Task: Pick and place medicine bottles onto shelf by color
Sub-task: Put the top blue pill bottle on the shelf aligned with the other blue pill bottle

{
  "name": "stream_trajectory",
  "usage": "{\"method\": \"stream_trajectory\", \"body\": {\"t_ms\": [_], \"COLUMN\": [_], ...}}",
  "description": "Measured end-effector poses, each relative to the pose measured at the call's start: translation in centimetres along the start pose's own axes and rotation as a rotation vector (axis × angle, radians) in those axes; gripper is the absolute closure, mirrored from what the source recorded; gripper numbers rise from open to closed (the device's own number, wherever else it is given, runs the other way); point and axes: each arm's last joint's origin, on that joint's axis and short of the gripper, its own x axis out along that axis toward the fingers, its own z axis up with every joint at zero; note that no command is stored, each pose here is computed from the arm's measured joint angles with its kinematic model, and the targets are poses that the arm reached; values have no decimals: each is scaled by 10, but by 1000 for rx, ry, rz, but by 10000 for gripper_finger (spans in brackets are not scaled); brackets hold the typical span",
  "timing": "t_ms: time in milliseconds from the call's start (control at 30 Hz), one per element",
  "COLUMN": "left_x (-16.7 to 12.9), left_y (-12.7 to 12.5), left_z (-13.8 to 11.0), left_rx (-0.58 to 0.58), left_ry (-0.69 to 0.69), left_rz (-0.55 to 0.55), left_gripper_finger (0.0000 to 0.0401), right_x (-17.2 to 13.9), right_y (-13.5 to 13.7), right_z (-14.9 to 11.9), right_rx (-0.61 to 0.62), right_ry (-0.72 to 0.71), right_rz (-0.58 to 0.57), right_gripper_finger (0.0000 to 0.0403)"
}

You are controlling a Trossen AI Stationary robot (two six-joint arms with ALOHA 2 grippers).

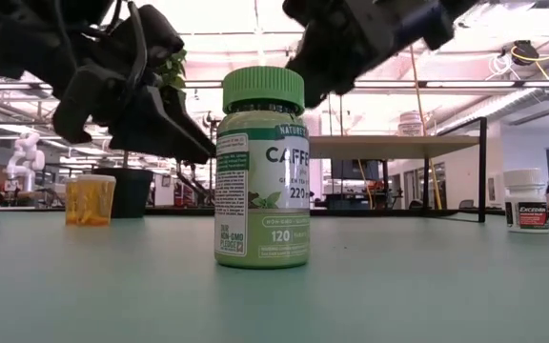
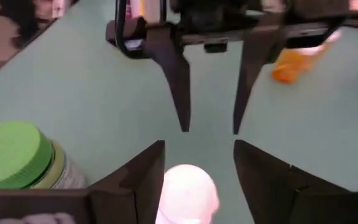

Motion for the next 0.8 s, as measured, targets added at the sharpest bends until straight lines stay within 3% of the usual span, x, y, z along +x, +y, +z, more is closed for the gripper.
{"method": "stream_trajectory", "body": {"t_ms": [100,233,400,567,800], "left_x": [3,8,23,43,60], "left_y": [7,14,24,33,37], "left_z": [0,-2,-8,-25,-38], "left_rx": [17,64,73,54,35], "left_ry": [-4,-20,-65,-34,-109], "left_rz": [-62,-212,-230,-233,-351], "left_gripper_finger": [201,200,195,151,88], "right_x": [-13,-20,-26,-33,-34], "right_y": [11,27,56,81,86], "right_z": [11,17,16,14,6], "right_rx": [-5,38,66,15,53], "right_ry": [-43,-78,-85,-100,-75], "right_rz": [-47,-12,4,-83,-73], "right_gripper_finger": [198,187,187,187,187]}}
